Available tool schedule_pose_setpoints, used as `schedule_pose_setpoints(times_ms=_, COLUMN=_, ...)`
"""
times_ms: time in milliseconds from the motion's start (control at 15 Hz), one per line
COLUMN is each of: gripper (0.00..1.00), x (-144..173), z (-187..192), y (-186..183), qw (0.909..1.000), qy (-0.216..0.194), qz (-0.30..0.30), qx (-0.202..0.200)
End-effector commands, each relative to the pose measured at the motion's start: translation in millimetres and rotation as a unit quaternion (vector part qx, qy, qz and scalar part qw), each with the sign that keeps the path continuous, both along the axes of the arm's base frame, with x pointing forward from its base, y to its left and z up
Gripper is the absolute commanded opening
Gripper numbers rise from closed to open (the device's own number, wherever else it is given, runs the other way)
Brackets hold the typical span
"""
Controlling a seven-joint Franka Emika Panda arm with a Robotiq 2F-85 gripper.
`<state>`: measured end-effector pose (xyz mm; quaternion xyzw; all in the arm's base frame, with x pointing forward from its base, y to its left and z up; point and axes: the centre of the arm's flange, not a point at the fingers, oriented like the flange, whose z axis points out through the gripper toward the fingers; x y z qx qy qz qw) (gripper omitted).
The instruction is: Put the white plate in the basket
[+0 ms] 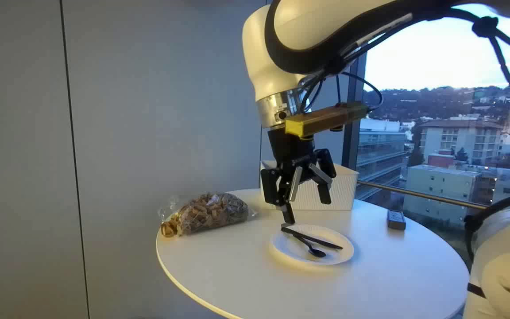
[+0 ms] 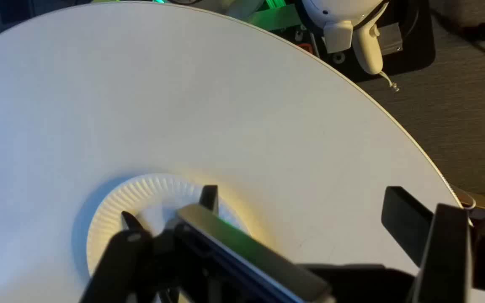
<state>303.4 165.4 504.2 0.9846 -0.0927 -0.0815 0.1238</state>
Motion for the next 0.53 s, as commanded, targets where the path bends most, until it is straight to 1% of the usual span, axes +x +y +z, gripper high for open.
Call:
schedule_pose_setpoints(times_ms=0, gripper=1.00, x=0.2, z=0.9, y=0.3, qw=1.0000, qy=-0.001, qz=0.000, qx=0.000)
schedule_pose_setpoints(times_ms=467, gripper=1.00, x=0.4, z=3.3, y=0.9, qw=1.0000, qy=-0.004, qz=0.001, qx=0.001)
